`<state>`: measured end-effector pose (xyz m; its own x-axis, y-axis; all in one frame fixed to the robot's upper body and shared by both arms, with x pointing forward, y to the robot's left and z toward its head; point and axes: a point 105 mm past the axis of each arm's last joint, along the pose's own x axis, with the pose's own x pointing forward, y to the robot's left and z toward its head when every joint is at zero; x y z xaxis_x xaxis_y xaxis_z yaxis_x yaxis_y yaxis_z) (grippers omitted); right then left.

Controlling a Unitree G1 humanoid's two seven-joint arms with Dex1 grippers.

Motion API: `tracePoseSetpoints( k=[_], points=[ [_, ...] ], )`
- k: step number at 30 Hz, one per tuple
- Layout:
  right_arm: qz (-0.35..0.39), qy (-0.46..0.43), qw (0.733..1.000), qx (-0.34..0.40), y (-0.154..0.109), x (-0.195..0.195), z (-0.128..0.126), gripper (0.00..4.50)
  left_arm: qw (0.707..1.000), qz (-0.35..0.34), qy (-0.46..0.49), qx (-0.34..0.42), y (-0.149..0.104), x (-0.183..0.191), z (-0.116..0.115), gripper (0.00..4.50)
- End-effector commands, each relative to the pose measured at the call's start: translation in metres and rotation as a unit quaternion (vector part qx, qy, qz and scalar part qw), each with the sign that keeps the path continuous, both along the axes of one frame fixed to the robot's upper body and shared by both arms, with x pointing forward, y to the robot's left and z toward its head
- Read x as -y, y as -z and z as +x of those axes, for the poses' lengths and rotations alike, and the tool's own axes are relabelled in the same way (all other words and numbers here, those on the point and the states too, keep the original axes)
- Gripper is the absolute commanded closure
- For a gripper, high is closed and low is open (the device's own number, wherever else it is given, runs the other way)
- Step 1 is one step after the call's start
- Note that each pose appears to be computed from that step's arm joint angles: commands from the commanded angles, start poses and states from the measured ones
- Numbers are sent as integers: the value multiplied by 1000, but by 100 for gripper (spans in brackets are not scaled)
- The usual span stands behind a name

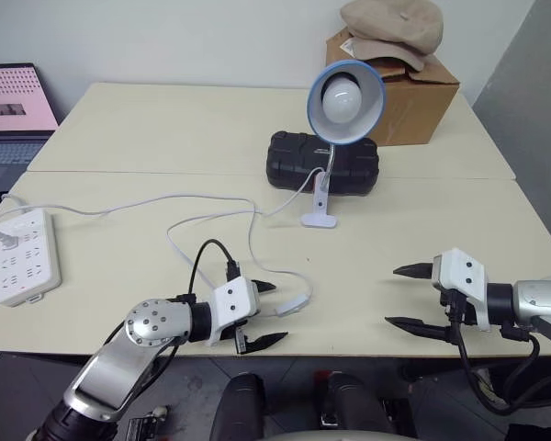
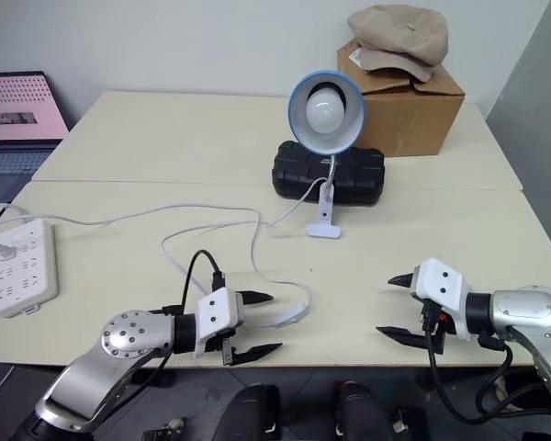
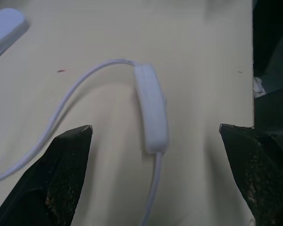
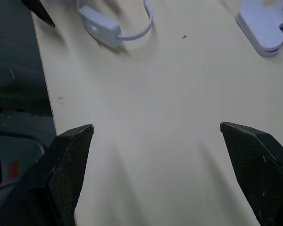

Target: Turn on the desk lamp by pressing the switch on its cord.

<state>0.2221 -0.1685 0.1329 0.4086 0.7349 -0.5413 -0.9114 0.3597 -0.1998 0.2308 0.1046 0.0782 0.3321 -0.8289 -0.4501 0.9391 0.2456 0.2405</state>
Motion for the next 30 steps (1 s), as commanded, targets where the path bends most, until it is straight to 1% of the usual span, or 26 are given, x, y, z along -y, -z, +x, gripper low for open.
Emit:
tracePoseSetpoints(
  k=[1,4,7,9,13,17,22,24,30],
  points=[
    [-3,-2,1000,16,-12,-3,-4,0,1000,-3,5,21,-1,7,11,2],
    [-3,0,1000,17,-13,-5,-6,0,999,8,0,33,2,6,19,2],
    [-4,3,1000,17,-14,-5,-6,0,999,14,4,33,5,4,19,49],
    [-4,4,1000,18,-13,-5,-6,0,999,15,11,28,7,5,17,95],
    [-3,4,1000,20,-14,-6,-5,0,999,15,20,19,11,7,11,169],
    [-3,3,1000,22,-14,-6,-3,0,1000,6,22,16,15,12,8,258],
    [-3,0,1000,23,-13,-7,-3,0,1000,1,21,16,16,17,9,372],
    [-3,-1,1000,23,-13,-7,-3,0,1000,-2,18,17,16,18,11,410],
    [-1,-5,1000,29,-14,-9,-2,0,1000,-1,18,20,12,16,13,411]
  ],
)
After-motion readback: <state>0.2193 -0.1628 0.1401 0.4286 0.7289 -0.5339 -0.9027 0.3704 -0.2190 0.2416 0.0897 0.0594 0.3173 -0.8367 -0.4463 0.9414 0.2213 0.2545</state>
